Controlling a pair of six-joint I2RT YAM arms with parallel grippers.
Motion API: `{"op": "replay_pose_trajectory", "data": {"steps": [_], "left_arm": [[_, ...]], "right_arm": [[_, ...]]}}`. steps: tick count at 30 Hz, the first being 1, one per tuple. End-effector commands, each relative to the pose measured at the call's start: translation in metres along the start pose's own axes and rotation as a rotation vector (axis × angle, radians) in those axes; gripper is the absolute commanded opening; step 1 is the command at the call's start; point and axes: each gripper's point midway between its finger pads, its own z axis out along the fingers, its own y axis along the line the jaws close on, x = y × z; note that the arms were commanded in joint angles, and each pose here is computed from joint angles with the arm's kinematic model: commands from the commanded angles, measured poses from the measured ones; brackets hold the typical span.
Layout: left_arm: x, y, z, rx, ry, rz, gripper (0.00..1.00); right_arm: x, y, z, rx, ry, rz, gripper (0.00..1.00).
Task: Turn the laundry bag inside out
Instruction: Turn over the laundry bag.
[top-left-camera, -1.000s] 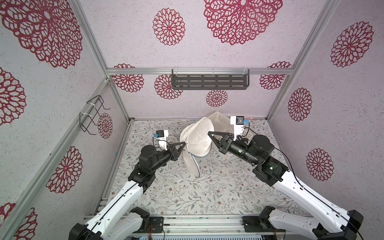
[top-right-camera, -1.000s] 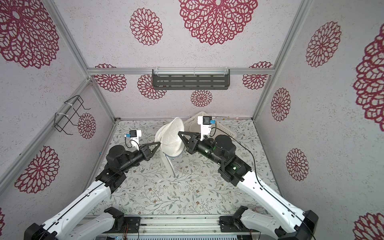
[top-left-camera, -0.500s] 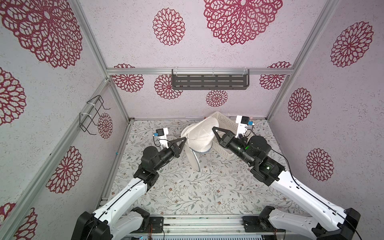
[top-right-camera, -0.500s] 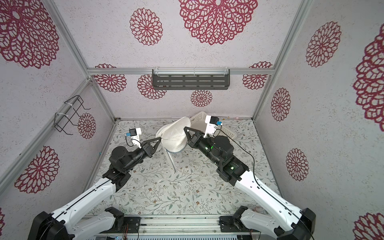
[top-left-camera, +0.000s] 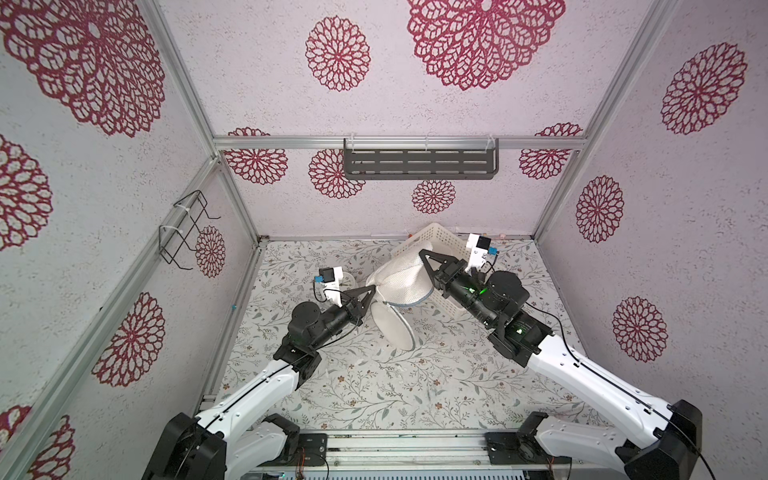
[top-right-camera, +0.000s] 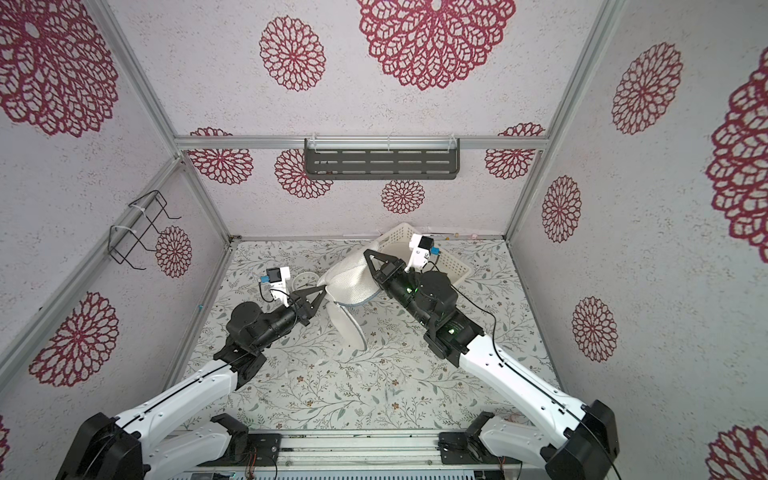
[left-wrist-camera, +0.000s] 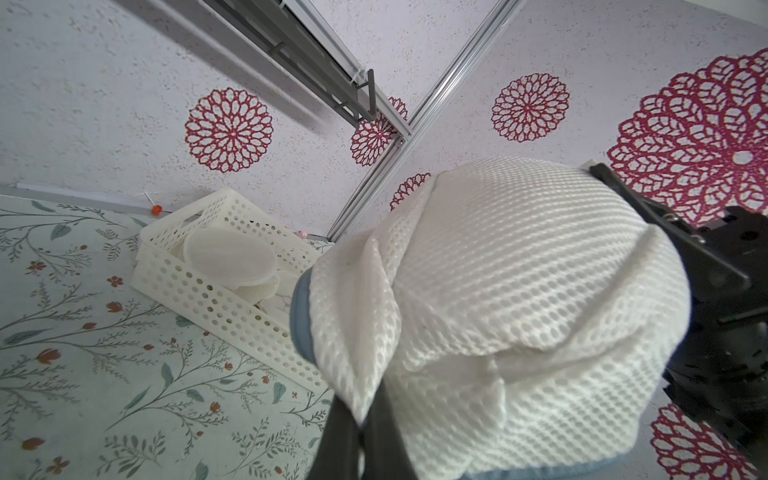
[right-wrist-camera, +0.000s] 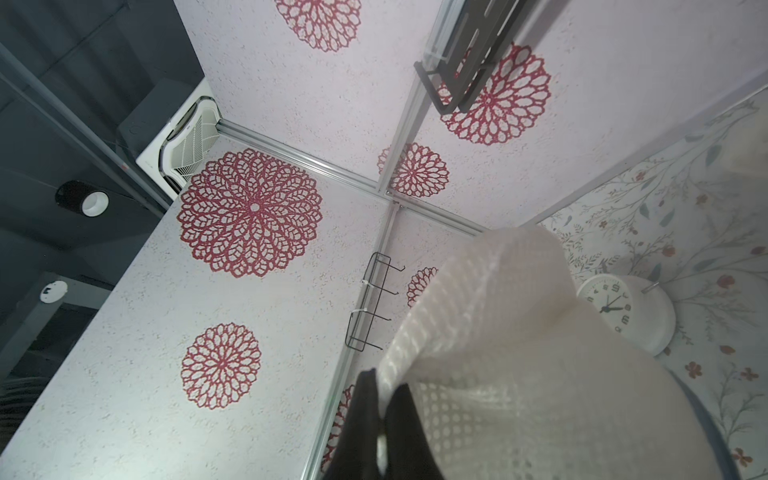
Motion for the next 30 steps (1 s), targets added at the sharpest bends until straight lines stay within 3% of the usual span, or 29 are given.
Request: {"op": "replay_pose_trajectory", "data": {"steps": [1,4,6,8,10,14,18,21,24,28,30], "left_arm": [[-0.013,0.015,0.009,-0.091,-0.057,0.055,0.0],[-0.026,0.015,0.02,-0.123,-0.097,0.092,0.0],[-0.027,-0.001,0.03,-0.074,-0.095,0.128,0.01],[-0.02,-0.015,0.038,-0.025,-0.065,0.158,0.1],[-0.01,-0.021,0.041,0.006,-0.03,0.176,0.13],[0.007,-0.024,0.042,0.03,0.015,0.165,0.08],[0.017,-0.051,0.046,0.196,0.052,0.083,0.04],[-0.002,-0.07,0.04,0.32,-0.065,-0.014,0.06],[-0.027,-0.074,0.033,0.353,-0.211,-0.085,0.1],[-0.058,-0.079,0.023,0.395,-0.376,-0.136,0.13],[-0.067,-0.082,0.022,0.392,-0.407,-0.108,0.13]], "right_arm": [[-0.032,0.051,-0.017,-0.194,-0.126,0.131,0.0],[-0.031,0.056,-0.021,-0.242,-0.144,0.18,0.0],[-0.032,0.055,-0.023,-0.257,-0.16,0.182,0.0],[-0.032,0.049,-0.025,-0.254,-0.175,0.173,0.0],[-0.035,0.043,-0.03,-0.258,-0.194,0.174,0.0],[-0.042,0.032,-0.042,-0.299,-0.246,0.197,0.0],[-0.036,0.025,-0.041,-0.357,-0.226,0.235,0.0],[-0.025,0.022,-0.034,-0.362,-0.171,0.231,0.0],[-0.014,0.01,-0.025,-0.319,-0.125,0.228,0.0],[0.004,-0.01,-0.015,-0.243,-0.061,0.231,0.0],[0.007,-0.02,-0.015,-0.199,-0.051,0.216,0.0]]}}
